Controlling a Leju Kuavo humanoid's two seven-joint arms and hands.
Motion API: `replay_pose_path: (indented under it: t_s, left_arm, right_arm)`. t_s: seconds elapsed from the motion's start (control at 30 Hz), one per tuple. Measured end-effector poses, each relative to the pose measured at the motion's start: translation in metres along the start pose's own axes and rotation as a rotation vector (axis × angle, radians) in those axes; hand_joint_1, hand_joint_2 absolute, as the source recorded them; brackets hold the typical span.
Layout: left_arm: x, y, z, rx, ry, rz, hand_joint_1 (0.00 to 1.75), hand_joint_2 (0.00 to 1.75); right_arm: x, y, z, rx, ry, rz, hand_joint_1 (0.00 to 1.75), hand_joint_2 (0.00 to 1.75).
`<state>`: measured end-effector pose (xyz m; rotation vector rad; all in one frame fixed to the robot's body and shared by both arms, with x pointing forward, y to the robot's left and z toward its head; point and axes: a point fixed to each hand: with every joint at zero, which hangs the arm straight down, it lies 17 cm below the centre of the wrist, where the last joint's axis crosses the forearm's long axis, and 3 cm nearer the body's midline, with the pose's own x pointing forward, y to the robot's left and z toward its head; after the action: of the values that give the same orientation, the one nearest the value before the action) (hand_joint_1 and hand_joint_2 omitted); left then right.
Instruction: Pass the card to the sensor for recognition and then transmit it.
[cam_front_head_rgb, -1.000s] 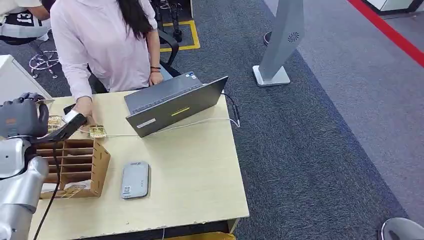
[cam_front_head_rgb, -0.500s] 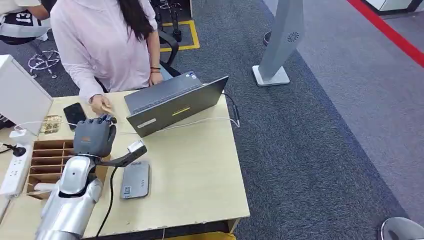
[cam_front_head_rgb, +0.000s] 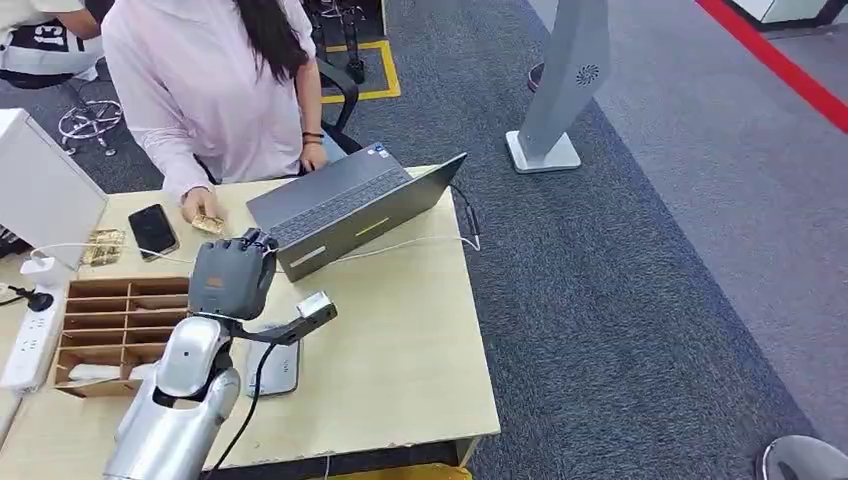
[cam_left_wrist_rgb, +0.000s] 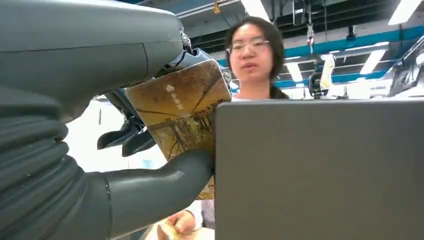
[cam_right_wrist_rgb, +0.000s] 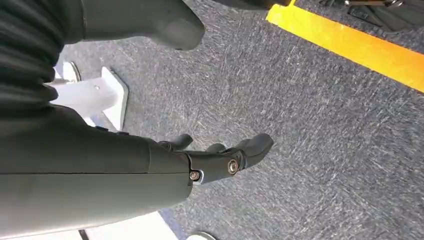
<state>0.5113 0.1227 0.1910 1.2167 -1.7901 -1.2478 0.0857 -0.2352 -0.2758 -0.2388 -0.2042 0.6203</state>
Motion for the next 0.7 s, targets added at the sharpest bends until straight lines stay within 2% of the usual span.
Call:
replay_pose_path:
  t_s: [0.2, 0.37, 0.53, 0.7]
  left_arm:
    - [0.004, -0.032, 0.009, -0.152, 0.015, 0.007, 1.75, 1.75]
    - [0.018, -0.053, 0.021, -0.217, -0.014, 0.009, 1.75, 1.75]
    - [0.044, -0.072, 0.054, -0.241, -0.039, 0.028, 1.75, 1.75]
    - [0.057, -0.067, 0.068, -0.215, -0.033, 0.039, 1.75, 1.75]
  right_arm:
    - [0.001, 0.002, 0.0, 0.003, -0.001, -0.001, 0.0, 1.75]
    - [0.001, 0.002, 0.001, 0.003, 0.005, -0.023, 0.0, 1.75]
    - [-0.001, 0.002, 0.001, 0.004, 0.014, -0.05, 0.0, 1.75]
    - [-0.002, 0.002, 0.001, 0.004, 0.019, -0.057, 0.0, 1.75]
